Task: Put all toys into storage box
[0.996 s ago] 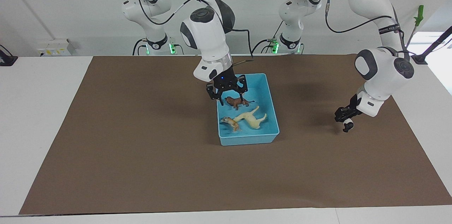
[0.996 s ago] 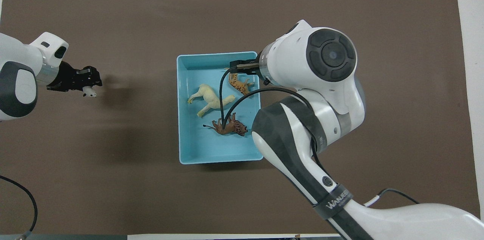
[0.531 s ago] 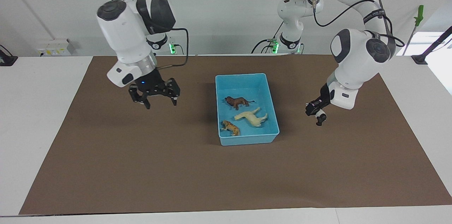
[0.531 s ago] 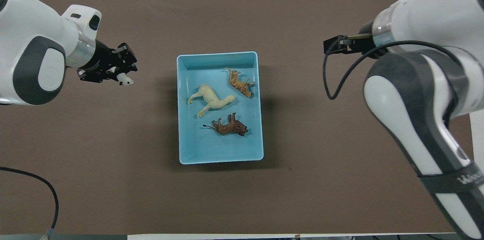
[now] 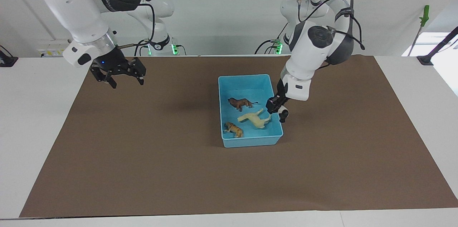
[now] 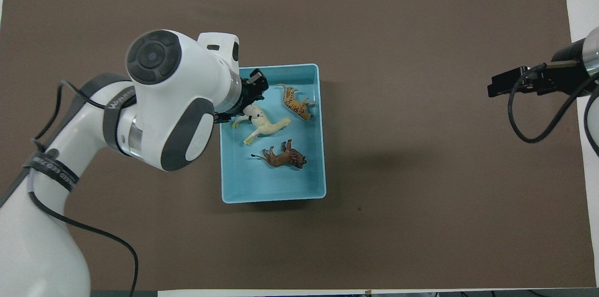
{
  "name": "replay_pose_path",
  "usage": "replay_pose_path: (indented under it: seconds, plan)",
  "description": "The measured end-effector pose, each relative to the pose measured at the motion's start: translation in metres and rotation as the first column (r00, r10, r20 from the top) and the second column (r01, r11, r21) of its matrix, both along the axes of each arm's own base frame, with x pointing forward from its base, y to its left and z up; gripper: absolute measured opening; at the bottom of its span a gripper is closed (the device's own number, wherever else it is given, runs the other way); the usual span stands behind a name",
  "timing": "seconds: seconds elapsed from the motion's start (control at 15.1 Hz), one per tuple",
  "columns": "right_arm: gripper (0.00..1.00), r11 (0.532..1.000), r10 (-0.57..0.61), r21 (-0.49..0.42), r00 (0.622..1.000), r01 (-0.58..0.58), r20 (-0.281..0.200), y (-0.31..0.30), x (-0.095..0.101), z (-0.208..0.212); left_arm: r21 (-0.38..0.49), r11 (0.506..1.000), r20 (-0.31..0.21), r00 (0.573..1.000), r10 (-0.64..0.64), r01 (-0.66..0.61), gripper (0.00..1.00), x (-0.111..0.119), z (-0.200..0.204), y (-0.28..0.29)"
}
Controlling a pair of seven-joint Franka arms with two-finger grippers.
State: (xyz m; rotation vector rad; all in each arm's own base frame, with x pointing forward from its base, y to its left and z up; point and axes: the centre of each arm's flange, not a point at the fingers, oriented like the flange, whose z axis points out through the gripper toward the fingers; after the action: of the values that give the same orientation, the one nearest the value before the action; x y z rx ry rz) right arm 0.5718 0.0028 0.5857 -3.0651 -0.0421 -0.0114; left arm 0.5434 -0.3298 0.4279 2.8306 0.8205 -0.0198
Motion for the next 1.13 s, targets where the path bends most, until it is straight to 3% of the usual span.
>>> replay_pose_path:
  seconds: [0.13,0.2,0.4,0.46,0.8,1.13]
  plan:
    - [1.0,0.998,0.008,-0.06,1.0,-0.008,-0.004,-0.008,0.0,-0.002,0.0,1.0,0.009,1.0,-0.005,0.005,0.56,-0.018,-0.019,-0.011]
    - [1.0,0.997,0.012,-0.074,1.0,-0.012,-0.009,-0.008,-0.001,-0.004,0.003,1.0,0.01,1.0,-0.004,0.004,0.63,-0.021,-0.023,-0.009]
    - [1.0,0.997,0.016,-0.08,1.0,-0.018,-0.026,-0.007,-0.002,-0.011,0.005,1.0,0.025,1.0,0.009,-0.009,0.94,-0.019,-0.015,-0.001]
    - [1.0,0.997,0.016,-0.08,0.999,-0.018,-0.031,-0.007,-0.002,-0.013,0.004,1.0,0.029,0.999,0.014,-0.014,1.0,-0.018,-0.012,0.001]
    - [1.0,0.997,0.017,-0.076,0.999,-0.02,-0.045,-0.006,-0.003,-0.02,0.062,0.997,0.04,0.998,0.04,-0.043,1.0,0.007,0.017,0.06]
    - [1.0,0.997,0.016,-0.072,0.998,-0.02,-0.053,-0.006,-0.004,-0.021,0.139,0.986,0.001,0.995,-0.098,0.097,1.0,0.018,0.057,0.156]
